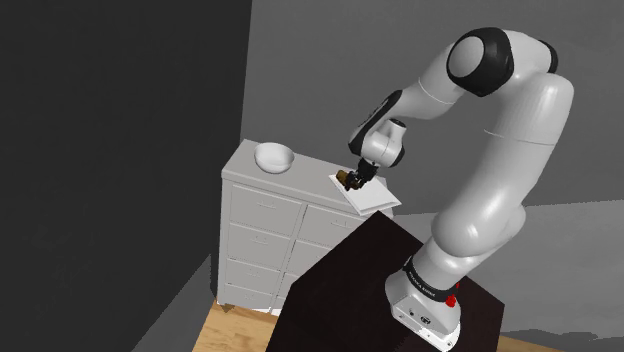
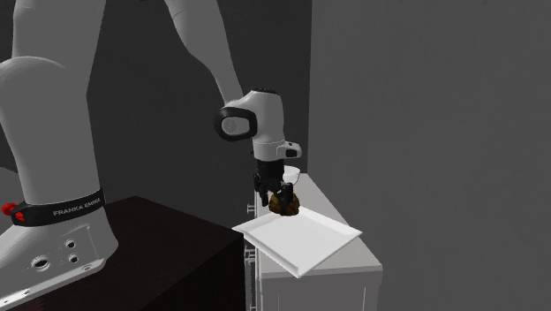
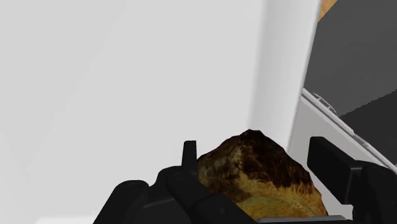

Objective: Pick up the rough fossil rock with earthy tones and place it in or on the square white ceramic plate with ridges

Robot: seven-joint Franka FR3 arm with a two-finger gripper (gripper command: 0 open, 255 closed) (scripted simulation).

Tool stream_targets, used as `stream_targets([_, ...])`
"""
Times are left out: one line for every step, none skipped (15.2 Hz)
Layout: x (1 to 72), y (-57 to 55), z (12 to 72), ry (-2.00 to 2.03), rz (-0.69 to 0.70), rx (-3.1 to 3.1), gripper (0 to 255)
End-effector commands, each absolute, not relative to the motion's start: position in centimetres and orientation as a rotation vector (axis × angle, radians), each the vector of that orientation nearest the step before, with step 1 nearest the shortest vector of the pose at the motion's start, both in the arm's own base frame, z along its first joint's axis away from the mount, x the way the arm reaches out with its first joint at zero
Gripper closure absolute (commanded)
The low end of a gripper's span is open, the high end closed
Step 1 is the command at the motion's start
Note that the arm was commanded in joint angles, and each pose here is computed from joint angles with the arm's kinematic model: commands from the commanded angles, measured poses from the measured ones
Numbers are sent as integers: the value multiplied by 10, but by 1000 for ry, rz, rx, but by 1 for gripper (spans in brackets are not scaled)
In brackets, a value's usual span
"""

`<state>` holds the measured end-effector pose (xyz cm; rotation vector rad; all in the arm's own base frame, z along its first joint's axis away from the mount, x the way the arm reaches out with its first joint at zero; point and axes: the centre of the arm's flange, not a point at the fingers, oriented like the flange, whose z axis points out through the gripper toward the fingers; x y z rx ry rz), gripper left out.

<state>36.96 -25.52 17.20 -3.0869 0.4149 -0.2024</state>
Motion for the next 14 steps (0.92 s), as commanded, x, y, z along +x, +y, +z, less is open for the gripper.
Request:
stream_targets([369,-255,184,415,-202,-3087,255])
stream_targets([369,-255,189,415,-202,-3087,255])
stream_targets([369,-255,194,415,-202,-3087,255])
stream_targets([369,-255,199,415,-202,-3087,255])
stream_targets([369,-255,205,415,-202,-3087,255])
stream_targets([369,-255,210,415,-202,-3087,255])
stream_targets([369,-255,215,415,-202,-3087,255])
stream_targets([369,-255,220,415,-202,-3087,255])
stream_targets([369,-255,226,415,-202,-3087,255])
stream_targets([369,-255,228,415,-202,-3087,255])
stream_targets([360,-265,228,415,-202,-3087,255])
stream_targets([351,-275,228,415,-202,-3087,255])
stream_targets([342,-285,227,415,-202,-3087,255])
stream_targets([334,-294,227,415,-202,-3087,255])
